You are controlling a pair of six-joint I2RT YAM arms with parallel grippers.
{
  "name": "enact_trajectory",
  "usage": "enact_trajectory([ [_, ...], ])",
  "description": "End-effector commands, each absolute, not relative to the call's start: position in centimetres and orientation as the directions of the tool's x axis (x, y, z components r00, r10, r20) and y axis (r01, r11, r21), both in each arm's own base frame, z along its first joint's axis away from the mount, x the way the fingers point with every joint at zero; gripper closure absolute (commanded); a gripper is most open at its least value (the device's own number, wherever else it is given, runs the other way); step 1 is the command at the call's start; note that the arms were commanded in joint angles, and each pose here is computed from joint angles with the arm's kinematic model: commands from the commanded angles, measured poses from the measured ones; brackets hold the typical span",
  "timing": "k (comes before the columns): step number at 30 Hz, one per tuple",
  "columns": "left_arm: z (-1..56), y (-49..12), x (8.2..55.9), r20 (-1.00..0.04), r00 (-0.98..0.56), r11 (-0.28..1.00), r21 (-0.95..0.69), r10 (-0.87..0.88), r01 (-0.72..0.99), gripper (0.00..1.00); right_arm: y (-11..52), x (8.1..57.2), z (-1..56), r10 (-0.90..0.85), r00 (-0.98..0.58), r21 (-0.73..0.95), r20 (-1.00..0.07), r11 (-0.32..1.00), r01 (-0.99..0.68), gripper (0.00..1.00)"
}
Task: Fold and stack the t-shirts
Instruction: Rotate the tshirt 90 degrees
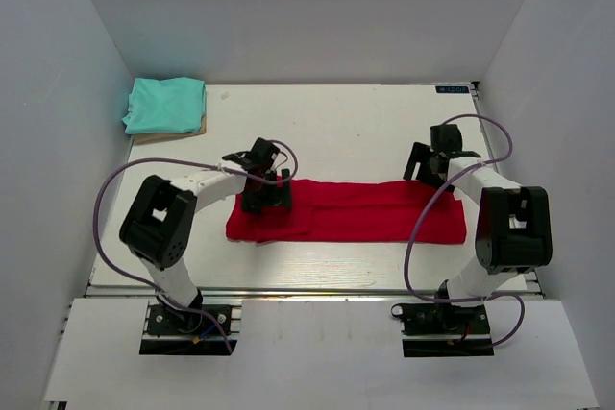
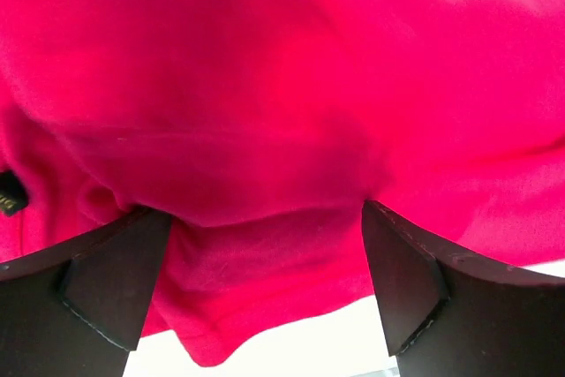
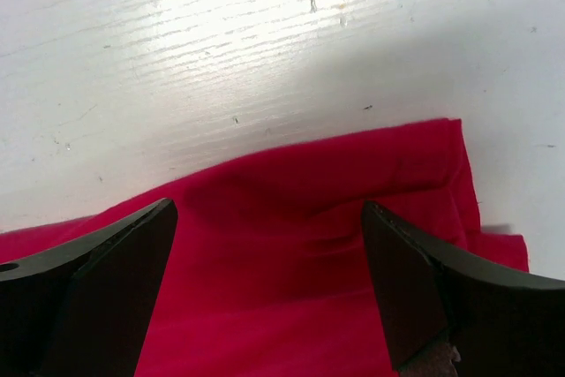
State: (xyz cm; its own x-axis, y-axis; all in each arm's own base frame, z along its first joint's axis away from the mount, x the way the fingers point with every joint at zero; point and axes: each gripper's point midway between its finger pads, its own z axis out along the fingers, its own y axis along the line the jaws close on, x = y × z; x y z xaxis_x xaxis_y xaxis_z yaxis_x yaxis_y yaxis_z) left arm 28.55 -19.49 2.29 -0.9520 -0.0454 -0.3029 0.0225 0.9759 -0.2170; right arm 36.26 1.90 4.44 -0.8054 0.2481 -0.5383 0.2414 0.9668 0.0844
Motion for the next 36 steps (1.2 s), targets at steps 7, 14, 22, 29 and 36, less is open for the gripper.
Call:
enact_trajectory([
  [7,-3.2,-12.3,37.1,-0.216,-0.957,0.981,-0.046,-0.194,-0.189,0.00,2.0,35.0,0.8,0.346,-0.847,0.161,-0.402,0.938,0.307,0.10],
  [14,-5.6,-14.3,49.1,-0.255,-0.956,0.978,-0.185,-0.143,-0.097,0.00,0.3,32.7,-0.2,0.380,-0.860,0.171,-0.340,0.924,0.341,0.10],
  [22,-1.3,-21.5,60.6,-0.555,-0.824,0.867,-0.460,-0.115,0.189,0.00,6.8,29.7,1.0,0.290,-0.898,0.424,-0.332,0.896,0.132,0.10],
  [29,0.3,-24.6,65.0,-0.612,-0.733,0.752,-0.624,-0.298,0.215,0.00,14.7,20.9,0.0,0.128,-0.978,0.550,-0.166,0.835,0.016,0.10],
  [36,1.1,-27.4,67.7,-0.640,-0.640,0.674,-0.696,-0.424,0.249,0.00,20.0,11.3,2.7,-0.181,-0.981,0.635,-0.073,0.749,-0.186,0.10],
])
